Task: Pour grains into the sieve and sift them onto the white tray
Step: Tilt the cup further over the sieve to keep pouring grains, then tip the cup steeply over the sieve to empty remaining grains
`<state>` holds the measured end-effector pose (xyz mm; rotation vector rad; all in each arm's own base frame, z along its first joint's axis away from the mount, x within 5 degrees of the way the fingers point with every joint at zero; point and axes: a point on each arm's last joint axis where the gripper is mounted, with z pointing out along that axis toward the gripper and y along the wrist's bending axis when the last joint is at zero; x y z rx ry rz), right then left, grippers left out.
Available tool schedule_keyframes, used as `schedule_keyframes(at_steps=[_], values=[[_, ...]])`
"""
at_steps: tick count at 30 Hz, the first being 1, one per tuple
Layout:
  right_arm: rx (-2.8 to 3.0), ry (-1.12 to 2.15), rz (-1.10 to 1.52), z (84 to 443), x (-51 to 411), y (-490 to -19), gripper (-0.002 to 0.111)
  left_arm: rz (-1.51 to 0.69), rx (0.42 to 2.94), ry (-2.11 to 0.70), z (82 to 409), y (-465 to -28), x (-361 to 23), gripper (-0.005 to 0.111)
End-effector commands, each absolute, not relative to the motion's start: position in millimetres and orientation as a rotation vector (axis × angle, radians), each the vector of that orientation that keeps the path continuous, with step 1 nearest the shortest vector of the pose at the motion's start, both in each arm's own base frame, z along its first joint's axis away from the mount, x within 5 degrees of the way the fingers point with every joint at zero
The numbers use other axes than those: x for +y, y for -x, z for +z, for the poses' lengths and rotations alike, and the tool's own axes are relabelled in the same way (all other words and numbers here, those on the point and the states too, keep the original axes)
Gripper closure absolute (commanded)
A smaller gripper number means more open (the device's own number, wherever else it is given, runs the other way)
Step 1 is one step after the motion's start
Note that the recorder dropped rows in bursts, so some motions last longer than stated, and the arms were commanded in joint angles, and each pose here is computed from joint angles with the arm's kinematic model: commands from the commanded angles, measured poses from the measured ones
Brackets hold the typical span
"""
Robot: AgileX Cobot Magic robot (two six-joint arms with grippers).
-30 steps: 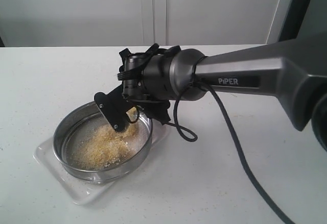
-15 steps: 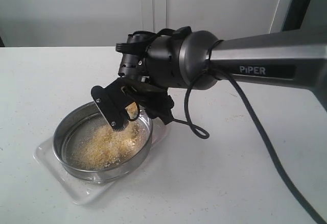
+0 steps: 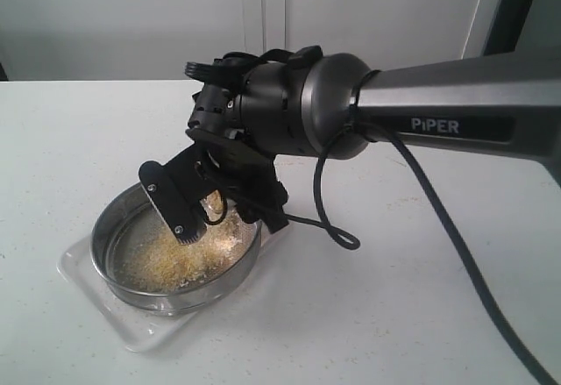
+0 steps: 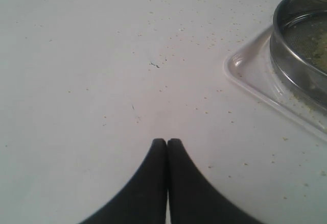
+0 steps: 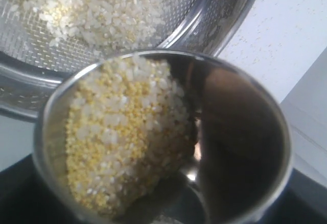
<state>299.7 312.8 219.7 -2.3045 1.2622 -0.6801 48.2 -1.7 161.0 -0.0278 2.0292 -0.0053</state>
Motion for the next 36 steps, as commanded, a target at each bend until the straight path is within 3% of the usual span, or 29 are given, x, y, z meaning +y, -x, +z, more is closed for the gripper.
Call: schedule_keyframes(at_steps=[1, 15, 36], values=[[1.218, 2.256, -0.65, 230, 317, -299, 0.108, -0.019, 2.052, 0.024, 156, -47, -3, 0.107], [1.057, 2.265, -0.747, 215, 327, -310, 0.108, -0.019, 2.052, 0.024, 156, -47, -3, 0.107], [0.838, 2.148, -0.701, 224, 345, -311, 0.108, -0.019, 2.052, 0.024, 156, -47, -3, 0.107]])
